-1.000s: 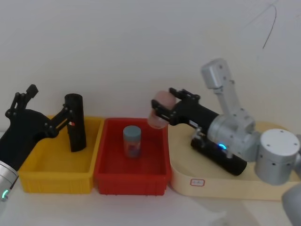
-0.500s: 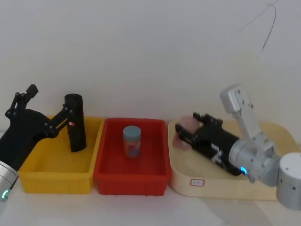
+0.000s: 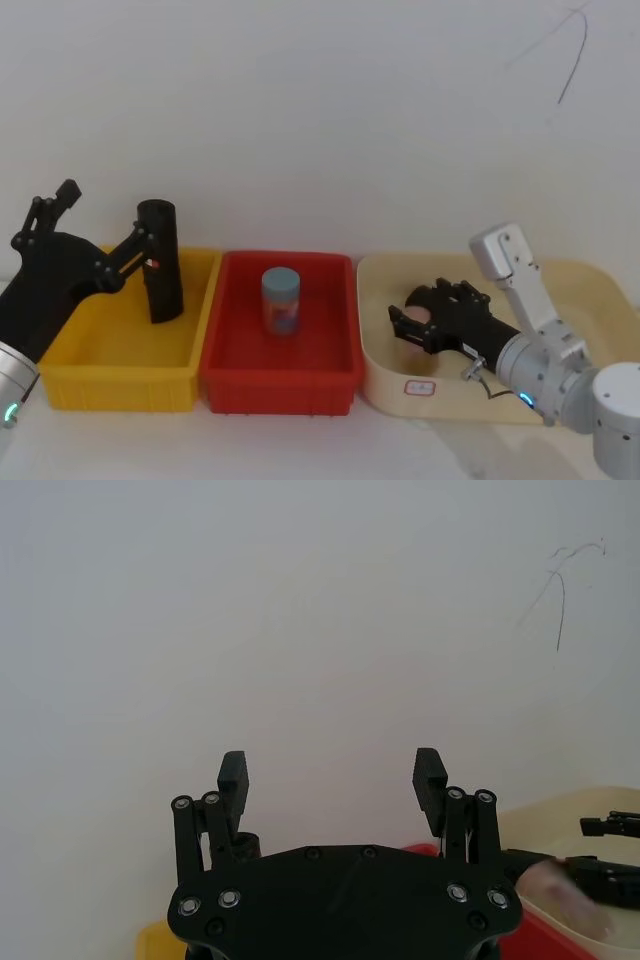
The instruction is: Pick up the garbage bag with the one hand and transfer it to the other hand.
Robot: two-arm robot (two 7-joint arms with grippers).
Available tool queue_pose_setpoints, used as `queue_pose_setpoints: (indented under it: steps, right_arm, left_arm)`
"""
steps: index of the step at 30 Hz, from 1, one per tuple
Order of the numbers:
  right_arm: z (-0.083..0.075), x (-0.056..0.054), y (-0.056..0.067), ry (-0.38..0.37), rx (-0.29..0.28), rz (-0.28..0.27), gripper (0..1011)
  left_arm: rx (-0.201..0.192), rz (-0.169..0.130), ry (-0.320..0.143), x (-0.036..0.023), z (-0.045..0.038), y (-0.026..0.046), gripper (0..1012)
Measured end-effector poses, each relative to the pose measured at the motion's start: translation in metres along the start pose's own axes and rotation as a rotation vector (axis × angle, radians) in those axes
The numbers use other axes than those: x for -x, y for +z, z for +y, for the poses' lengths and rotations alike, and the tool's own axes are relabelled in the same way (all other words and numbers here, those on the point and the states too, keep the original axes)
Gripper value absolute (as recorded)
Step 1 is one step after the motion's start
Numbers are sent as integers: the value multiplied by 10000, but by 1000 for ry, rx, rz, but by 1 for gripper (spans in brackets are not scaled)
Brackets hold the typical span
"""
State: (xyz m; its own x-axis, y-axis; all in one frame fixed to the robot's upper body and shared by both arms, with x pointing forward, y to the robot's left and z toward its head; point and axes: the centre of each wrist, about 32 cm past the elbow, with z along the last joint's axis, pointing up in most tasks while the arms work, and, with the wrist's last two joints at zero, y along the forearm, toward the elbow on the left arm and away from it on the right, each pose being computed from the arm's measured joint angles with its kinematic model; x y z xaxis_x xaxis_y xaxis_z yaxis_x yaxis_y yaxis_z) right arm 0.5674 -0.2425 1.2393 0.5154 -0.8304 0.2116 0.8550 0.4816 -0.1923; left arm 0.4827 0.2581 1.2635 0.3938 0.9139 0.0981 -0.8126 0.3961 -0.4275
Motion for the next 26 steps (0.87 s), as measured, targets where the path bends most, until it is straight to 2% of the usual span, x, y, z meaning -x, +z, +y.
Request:
queue_pose_setpoints:
  steps: [2, 3, 6, 17, 26]
  right_arm:
    - [-10, 6, 0, -9, -2, 2, 882]
    - [-21, 14, 3, -20, -6, 6, 935]
    - [-52, 36, 16, -41, -21, 16, 1001]
    - [-283, 175, 114, -107, -100, 74, 999]
    - [-415, 244, 148, -131, -130, 101, 1000]
  left_arm:
    - [0, 0, 0, 0, 0, 0, 1002]
    - [0, 0, 0, 0, 0, 0, 1001]
    - [0, 0, 0, 0, 0, 0, 1001]
    - [0, 0, 0, 0, 0, 0, 1001]
    - [0, 0, 0, 0, 0, 0, 1001]
